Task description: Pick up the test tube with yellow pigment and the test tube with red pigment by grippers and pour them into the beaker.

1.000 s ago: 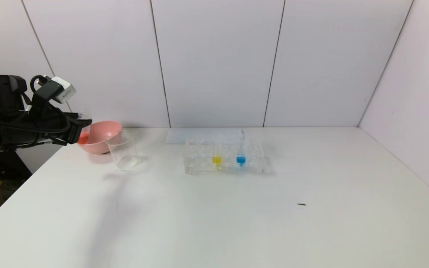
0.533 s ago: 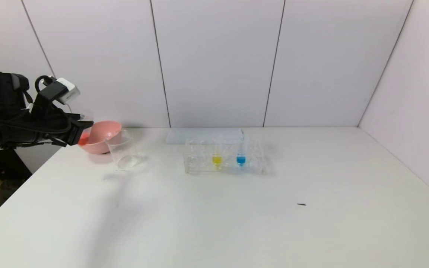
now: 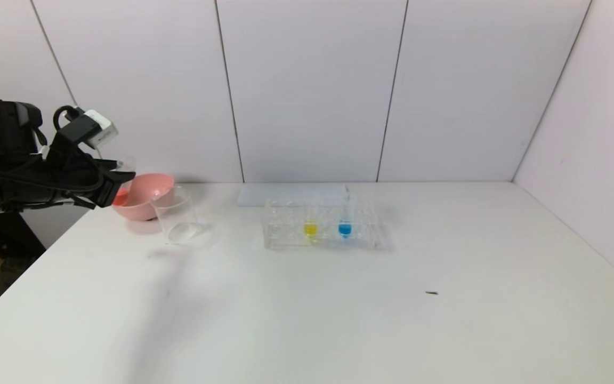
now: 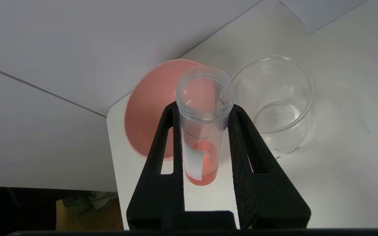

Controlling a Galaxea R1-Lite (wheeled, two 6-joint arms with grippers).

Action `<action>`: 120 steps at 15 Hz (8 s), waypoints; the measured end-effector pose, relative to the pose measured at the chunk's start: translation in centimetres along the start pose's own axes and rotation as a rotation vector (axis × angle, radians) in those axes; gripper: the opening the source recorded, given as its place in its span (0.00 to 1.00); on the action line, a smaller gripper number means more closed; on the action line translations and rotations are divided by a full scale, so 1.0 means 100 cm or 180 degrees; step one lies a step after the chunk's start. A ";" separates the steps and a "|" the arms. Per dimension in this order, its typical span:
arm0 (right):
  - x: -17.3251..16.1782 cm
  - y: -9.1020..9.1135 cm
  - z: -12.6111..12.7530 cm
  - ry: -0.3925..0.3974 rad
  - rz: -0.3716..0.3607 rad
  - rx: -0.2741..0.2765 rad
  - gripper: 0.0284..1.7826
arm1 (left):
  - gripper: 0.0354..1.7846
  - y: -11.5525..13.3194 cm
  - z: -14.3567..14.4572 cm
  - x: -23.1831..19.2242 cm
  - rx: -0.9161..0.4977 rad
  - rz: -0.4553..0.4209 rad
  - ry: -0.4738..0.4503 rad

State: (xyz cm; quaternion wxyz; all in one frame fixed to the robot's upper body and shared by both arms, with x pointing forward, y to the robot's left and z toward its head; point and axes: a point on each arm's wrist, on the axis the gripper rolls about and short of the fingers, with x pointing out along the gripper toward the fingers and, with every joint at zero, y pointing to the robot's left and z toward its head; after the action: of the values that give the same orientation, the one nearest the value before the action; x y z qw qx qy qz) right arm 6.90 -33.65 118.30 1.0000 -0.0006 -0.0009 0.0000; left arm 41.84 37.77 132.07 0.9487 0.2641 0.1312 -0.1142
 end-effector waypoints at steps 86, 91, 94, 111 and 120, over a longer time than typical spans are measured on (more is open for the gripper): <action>0.000 0.000 0.000 0.0000 0.0000 0.0000 0.95 | 0.23 0.009 0.011 0.022 0.1610 -0.0543 0.0700; 0.000 0.000 0.000 0.0000 0.0000 0.0001 0.95 | 0.23 0.007 0.016 0.025 0.1704 -0.0572 0.0660; 0.000 0.000 0.000 0.0000 0.0000 0.0000 0.95 | 0.23 0.006 0.016 0.026 0.1742 -0.0641 0.0695; 0.000 0.000 0.000 0.0000 0.0000 0.0000 0.95 | 0.23 0.004 0.021 0.025 0.1801 -0.0839 0.0787; 0.000 0.000 0.000 0.0000 0.0000 0.0000 0.95 | 0.23 0.002 0.022 0.025 0.1839 -0.0862 0.0774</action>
State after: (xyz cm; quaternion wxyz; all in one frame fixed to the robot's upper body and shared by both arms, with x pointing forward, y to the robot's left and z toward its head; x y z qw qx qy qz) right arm 6.90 -33.65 118.30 1.0000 -0.0006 -0.0009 0.0000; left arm 44.69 36.36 133.17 0.7883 0.5138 0.2395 -0.2394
